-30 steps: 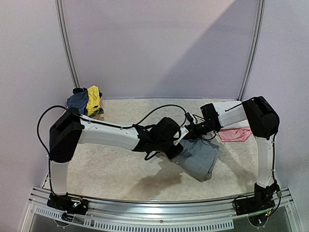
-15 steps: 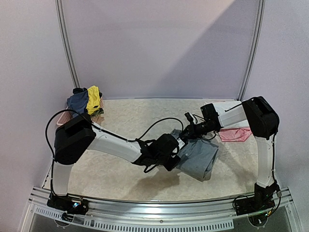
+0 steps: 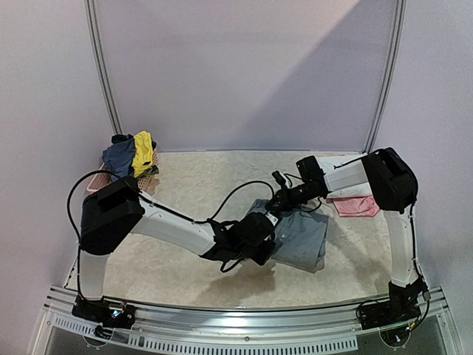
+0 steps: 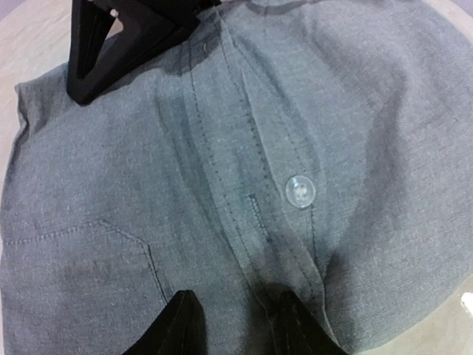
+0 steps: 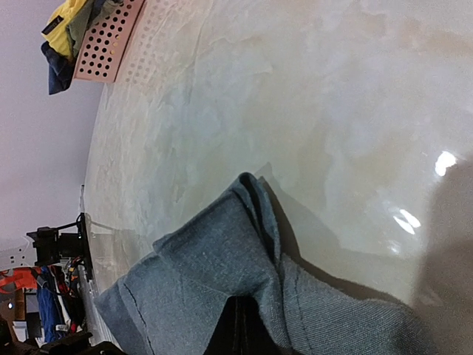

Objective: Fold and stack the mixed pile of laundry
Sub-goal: Adjust the square-folded shirt at the center of the board.

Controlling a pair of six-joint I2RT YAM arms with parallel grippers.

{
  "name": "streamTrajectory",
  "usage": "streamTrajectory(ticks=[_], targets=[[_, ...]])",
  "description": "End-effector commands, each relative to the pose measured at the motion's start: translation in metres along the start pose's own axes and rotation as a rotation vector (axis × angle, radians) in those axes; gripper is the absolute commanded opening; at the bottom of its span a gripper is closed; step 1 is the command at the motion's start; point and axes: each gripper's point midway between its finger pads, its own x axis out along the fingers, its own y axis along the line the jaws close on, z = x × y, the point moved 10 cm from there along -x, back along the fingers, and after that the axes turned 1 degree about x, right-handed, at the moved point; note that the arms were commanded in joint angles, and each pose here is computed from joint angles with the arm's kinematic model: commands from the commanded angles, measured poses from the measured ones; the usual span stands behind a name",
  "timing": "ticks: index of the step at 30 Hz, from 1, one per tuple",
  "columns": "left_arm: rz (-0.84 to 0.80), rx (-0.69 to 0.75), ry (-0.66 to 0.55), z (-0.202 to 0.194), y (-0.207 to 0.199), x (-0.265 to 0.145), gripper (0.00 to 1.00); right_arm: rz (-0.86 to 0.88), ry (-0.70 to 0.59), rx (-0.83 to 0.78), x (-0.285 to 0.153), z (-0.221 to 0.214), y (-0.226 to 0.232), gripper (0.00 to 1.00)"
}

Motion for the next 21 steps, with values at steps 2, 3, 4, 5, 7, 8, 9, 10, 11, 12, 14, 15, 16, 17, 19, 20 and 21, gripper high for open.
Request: streamTrajectory(ticks=[2,3,4,5,7,8,9,10,11,12,14,15,16,17,19,20,21], targets=[[0.098,-0.079,0.082,-0.040,0.009,-0.016,0.41,-0.093,0.114,-0.002,0.040,-0.017,-0.003,0.03],[0.108,-0.096,0.083,-0.045,0.013,-0.019,0.41,-0.092,0.129,-0.020,0.046,-0.018,0.001,0.03],[0.117,-0.117,0.077,-0.048,0.015,-0.023,0.41,-0.075,0.136,-0.035,0.052,-0.018,0.007,0.03],[0.128,-0.137,0.075,-0.054,0.018,-0.027,0.41,-0.061,0.142,-0.041,0.058,-0.018,0.010,0.03],[0.128,-0.181,0.063,-0.062,0.022,-0.033,0.41,-0.044,0.154,-0.056,0.071,-0.017,0.024,0.03],[0.124,-0.198,0.057,-0.065,0.023,-0.035,0.41,-0.042,0.164,-0.060,0.077,-0.016,0.028,0.03],[0.116,-0.212,0.049,-0.066,0.023,-0.036,0.41,-0.037,0.170,-0.076,0.083,-0.015,0.035,0.03],[0.104,-0.218,0.042,-0.067,0.022,-0.038,0.41,-0.033,0.175,-0.087,0.088,-0.014,0.039,0.03],[0.094,-0.218,0.033,-0.067,0.020,-0.039,0.41,-0.032,0.176,-0.093,0.091,-0.012,0.043,0.03],[0.085,-0.215,0.023,-0.065,0.018,-0.040,0.41,-0.033,0.175,-0.101,0.094,-0.009,0.046,0.03],[0.083,-0.196,0.007,-0.059,0.014,-0.046,0.42,-0.044,0.176,-0.107,0.093,-0.005,0.052,0.03],[0.086,-0.184,-0.002,-0.054,0.013,-0.050,0.42,-0.049,0.172,-0.116,0.090,-0.003,0.057,0.04],[0.089,-0.173,-0.001,-0.051,0.013,-0.053,0.43,-0.059,0.169,-0.124,0.087,0.000,0.060,0.05],[0.094,-0.159,-0.006,-0.047,0.014,-0.056,0.44,-0.066,0.163,-0.136,0.083,0.002,0.066,0.06],[0.120,-0.132,-0.011,-0.036,0.016,-0.065,0.45,-0.071,0.145,-0.164,0.072,0.009,0.080,0.08],[0.125,-0.122,-0.020,-0.031,0.016,-0.070,0.46,-0.070,0.137,-0.180,0.066,0.012,0.087,0.08],[0.132,-0.116,-0.028,-0.026,0.018,-0.075,0.47,-0.071,0.132,-0.189,0.062,0.014,0.091,0.09]])
